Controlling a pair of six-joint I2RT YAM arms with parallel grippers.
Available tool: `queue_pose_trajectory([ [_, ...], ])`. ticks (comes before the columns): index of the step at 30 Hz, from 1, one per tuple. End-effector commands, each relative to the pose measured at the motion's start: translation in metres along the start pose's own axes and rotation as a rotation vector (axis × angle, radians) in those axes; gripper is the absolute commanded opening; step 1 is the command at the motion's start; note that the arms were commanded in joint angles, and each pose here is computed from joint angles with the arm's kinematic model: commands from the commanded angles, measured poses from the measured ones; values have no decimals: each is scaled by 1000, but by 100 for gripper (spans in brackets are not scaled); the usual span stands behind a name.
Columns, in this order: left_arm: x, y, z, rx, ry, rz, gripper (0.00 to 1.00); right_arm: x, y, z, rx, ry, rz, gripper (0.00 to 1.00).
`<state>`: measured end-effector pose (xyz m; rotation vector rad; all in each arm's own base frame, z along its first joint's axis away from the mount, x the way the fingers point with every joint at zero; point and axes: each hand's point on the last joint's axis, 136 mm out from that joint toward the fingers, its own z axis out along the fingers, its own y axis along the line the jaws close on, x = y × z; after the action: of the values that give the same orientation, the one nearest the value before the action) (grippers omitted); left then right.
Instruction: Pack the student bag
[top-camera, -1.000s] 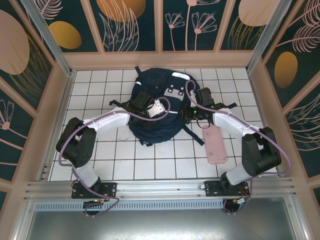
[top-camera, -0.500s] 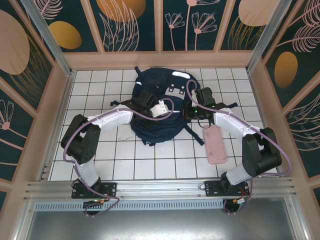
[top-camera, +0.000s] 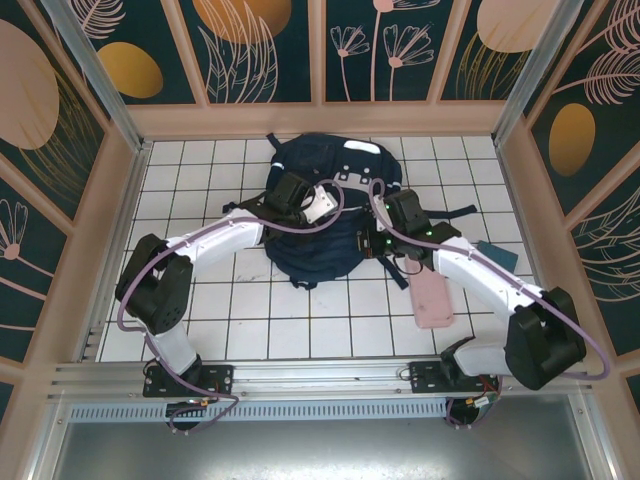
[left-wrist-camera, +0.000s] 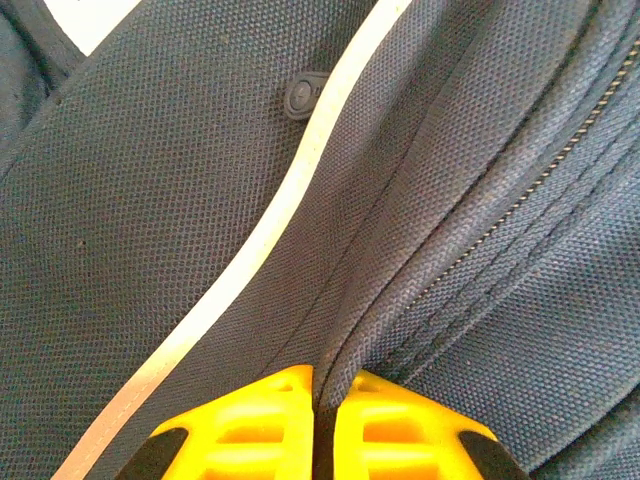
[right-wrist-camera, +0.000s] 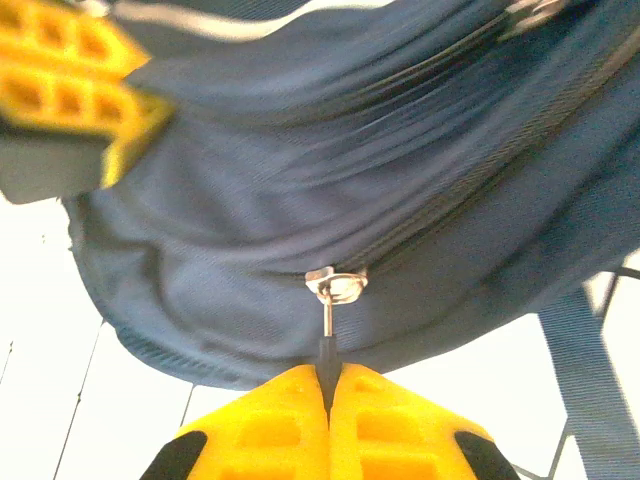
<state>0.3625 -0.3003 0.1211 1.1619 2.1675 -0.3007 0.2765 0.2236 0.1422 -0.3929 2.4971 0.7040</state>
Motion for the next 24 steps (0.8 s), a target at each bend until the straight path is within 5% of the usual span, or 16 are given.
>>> queue_pose_trajectory([
  [1, -73, 25, -35, -68, -233, -95, 7, 17, 35, -4, -131, 33, -71, 0],
  [19, -119, 7, -75, 101, -393, -158, 0, 19, 132, 31, -366, -136, -175, 4],
  [24, -109, 10, -73, 81, -387, -157, 0, 1, 97, 8, -277, -212, -27, 34],
])
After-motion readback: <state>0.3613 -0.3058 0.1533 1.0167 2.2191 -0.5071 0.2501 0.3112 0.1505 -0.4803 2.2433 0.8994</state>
